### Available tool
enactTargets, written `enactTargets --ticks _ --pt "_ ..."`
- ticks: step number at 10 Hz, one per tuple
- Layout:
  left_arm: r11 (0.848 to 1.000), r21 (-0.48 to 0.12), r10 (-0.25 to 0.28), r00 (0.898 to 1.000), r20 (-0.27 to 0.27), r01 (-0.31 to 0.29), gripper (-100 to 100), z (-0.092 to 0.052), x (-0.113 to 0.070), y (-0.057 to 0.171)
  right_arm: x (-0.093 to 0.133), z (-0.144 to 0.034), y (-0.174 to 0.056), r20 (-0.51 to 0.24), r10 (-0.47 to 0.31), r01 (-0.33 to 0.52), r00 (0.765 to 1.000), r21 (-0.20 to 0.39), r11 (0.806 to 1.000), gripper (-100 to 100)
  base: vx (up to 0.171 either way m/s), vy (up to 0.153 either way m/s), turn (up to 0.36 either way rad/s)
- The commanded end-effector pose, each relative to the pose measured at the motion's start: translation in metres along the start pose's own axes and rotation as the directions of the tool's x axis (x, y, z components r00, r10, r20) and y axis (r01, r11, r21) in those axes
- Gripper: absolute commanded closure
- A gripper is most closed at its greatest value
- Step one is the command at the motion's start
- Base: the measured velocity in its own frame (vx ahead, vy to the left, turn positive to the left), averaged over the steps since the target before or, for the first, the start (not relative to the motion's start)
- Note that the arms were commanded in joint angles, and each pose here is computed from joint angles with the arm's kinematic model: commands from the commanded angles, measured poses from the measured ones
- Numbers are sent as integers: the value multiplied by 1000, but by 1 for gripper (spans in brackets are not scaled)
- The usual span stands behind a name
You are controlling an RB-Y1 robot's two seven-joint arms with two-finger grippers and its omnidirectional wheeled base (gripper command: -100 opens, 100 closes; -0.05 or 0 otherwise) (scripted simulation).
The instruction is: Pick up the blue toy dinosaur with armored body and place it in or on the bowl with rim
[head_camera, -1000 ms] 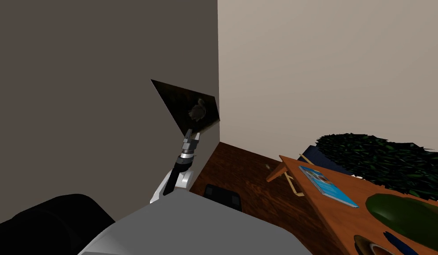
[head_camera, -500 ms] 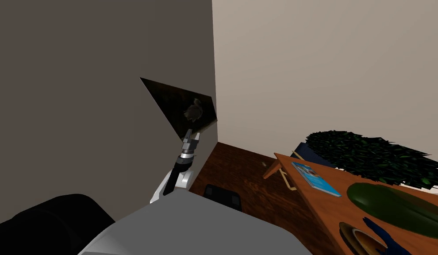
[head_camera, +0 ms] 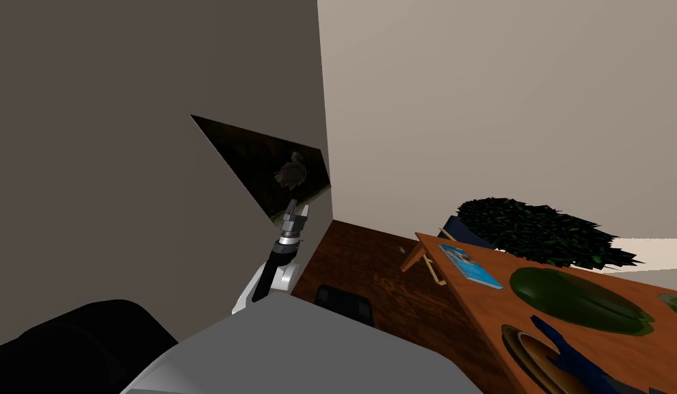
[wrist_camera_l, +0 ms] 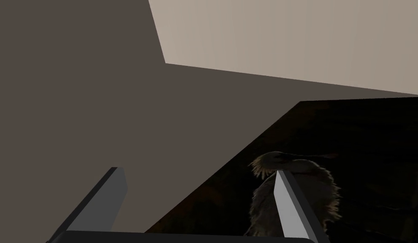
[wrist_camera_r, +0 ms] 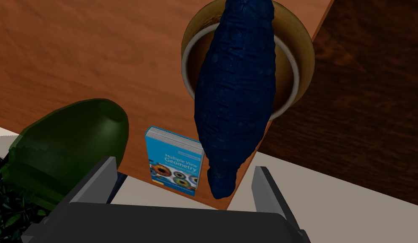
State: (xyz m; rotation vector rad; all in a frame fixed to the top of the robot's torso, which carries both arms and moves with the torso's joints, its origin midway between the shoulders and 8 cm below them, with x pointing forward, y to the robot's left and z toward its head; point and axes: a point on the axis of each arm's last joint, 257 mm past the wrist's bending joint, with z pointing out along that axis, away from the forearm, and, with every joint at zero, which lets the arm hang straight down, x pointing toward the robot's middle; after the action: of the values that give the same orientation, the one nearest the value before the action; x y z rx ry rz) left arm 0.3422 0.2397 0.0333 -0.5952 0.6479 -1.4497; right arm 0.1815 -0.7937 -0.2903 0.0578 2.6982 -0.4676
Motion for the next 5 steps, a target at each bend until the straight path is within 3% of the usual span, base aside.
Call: enactTargets --ticks 1,3,5 --pt "1000 0 0 1000 0 0 0 0 0 0 -18 3 11 10 -22 22 1000 -17 1000 -100 24 -18 -161" --pt "1000 0 0 1000 0 0 0 0 0 0 -27 0 12 10 -35 35 999 -12 999 -100 23 -20 -115" --pt "1000 0 0 1000 0 0 0 0 0 0 -43 1 27 20 -58 59 998 -35 998 -100 22 -23 -121"
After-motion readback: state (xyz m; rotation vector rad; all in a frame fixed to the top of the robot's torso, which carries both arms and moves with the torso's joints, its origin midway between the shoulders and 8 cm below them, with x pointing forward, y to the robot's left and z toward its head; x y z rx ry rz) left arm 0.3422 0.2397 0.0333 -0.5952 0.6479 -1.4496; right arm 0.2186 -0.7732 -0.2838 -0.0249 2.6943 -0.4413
